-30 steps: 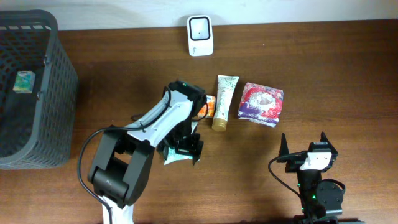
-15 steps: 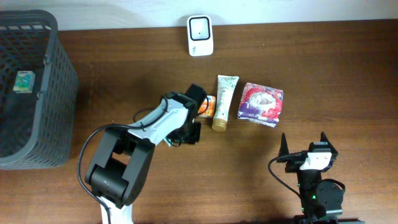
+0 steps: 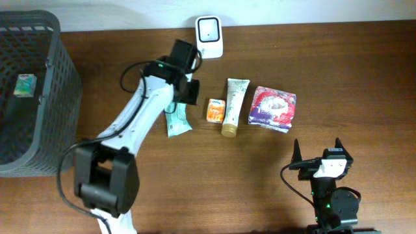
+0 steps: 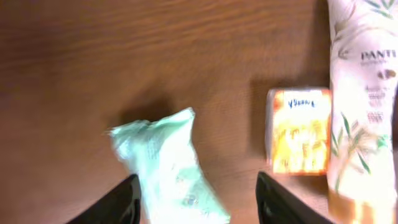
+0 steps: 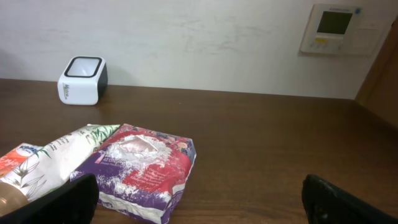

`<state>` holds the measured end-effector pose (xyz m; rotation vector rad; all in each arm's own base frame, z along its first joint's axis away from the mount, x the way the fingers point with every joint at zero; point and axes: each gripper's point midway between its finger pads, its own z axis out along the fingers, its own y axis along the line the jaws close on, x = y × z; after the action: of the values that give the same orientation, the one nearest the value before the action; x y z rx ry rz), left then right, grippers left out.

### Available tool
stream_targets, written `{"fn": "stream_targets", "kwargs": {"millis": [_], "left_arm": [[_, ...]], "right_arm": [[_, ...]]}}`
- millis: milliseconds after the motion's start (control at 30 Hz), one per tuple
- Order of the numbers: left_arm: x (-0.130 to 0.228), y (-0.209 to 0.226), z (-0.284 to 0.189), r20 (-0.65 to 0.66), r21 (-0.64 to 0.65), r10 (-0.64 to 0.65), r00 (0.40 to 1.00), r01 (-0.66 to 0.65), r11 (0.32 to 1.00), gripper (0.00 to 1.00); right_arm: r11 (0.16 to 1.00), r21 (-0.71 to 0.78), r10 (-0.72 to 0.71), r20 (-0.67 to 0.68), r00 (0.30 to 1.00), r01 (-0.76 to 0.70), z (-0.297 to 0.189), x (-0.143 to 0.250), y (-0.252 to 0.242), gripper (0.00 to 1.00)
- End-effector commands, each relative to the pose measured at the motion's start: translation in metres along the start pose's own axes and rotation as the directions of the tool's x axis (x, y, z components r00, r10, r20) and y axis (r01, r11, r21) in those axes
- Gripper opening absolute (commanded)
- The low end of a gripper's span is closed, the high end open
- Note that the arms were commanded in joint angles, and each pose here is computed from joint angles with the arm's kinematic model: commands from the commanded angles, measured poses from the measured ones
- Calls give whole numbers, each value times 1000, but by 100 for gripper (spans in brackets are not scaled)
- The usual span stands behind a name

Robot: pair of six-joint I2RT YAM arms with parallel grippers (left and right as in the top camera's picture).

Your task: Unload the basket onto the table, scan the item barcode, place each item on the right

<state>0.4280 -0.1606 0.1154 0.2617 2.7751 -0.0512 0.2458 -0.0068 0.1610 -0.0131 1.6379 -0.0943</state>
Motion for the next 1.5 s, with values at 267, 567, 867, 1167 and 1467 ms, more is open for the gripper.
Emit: {"fn": "stream_targets", "kwargs": {"millis": [267, 567, 867, 1167, 1467], "left_arm": [[64, 17, 77, -209, -90, -179, 961, 163, 982, 58], [38, 1, 96, -140, -1, -181, 973, 183, 983, 18], [3, -39, 75, -96, 206, -168, 981, 184, 961, 34], [-36, -19, 21, -19, 189, -136, 991, 137, 972, 66], [-135, 156, -204, 511, -61, -319, 798, 404, 913, 79]], "right_arm": [[1000, 7, -7, -6, 1000, 7, 0, 4, -1, 99], [1000, 7, -7, -6, 1000, 7, 0, 4, -1, 99], [1000, 7, -7, -6, 1000, 7, 0, 4, -1, 99], [1000, 7, -7, -6, 1000, 7, 0, 4, -1, 99], [1000, 7, -7, -7, 1000, 7, 0, 4, -1, 99]]}}
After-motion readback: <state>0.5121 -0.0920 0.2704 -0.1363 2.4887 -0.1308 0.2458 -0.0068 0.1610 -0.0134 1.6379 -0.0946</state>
